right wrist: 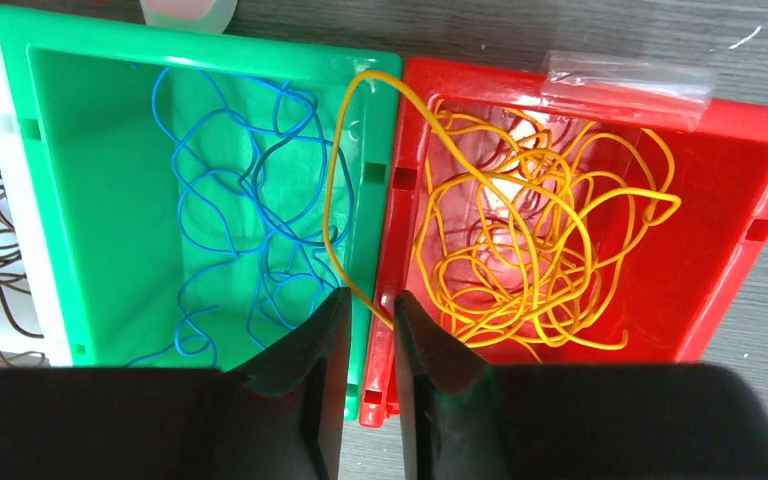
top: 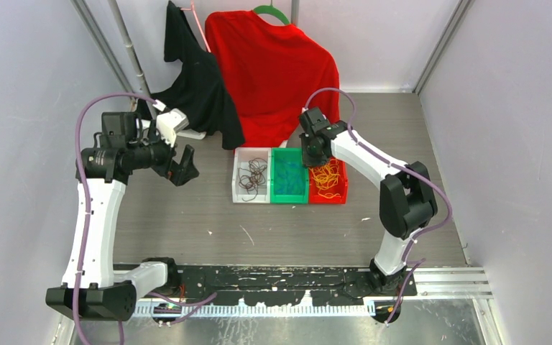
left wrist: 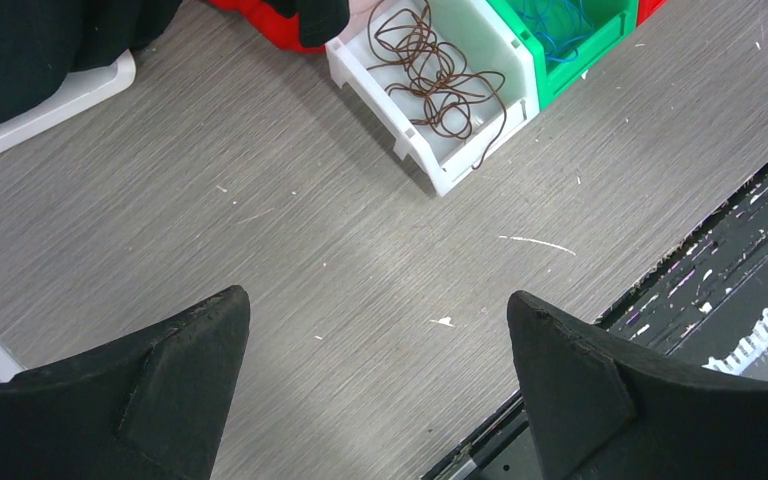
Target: Untangle the cables
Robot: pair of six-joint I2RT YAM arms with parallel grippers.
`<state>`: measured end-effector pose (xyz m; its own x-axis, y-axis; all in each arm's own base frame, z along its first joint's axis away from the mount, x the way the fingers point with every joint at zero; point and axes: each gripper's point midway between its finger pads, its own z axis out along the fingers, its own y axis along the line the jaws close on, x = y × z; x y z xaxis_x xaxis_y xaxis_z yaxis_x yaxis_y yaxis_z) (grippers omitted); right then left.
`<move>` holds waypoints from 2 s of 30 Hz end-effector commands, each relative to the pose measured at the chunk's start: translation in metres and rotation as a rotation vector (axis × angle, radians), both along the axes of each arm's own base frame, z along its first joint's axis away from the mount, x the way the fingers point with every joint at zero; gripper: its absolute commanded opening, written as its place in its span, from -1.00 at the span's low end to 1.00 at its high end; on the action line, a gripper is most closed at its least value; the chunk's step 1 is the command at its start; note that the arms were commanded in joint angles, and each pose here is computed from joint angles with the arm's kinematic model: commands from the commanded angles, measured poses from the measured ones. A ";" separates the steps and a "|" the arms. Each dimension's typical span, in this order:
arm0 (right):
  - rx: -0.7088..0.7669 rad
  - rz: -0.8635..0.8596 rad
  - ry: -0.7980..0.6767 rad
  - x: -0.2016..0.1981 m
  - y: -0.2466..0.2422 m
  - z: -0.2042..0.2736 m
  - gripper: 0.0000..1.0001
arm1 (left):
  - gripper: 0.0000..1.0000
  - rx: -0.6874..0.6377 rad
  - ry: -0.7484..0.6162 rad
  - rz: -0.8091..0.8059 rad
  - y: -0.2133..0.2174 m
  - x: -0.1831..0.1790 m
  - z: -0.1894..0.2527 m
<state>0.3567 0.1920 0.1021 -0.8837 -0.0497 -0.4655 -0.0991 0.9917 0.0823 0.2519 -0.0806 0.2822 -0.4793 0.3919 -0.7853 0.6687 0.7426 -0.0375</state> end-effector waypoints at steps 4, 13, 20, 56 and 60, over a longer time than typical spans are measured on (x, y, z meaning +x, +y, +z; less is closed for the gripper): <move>0.060 -0.046 -0.090 0.011 -0.003 0.018 -0.73 | 0.99 0.014 -0.085 0.009 0.005 0.009 0.016; 0.066 -0.101 -0.099 0.010 -0.024 0.016 -0.98 | 0.99 0.010 -0.089 0.023 0.008 0.011 0.018; 0.050 -0.121 -0.028 0.004 -0.028 -0.021 -0.98 | 0.99 0.008 -0.069 0.030 0.010 0.010 0.011; -0.384 -0.930 -0.960 -0.051 -0.285 0.073 1.00 | 0.99 -0.124 -0.203 0.361 0.048 0.100 -0.160; -0.354 -0.984 -0.949 -0.048 -0.295 0.046 1.00 | 0.99 -0.165 -0.238 0.402 0.049 0.103 -0.186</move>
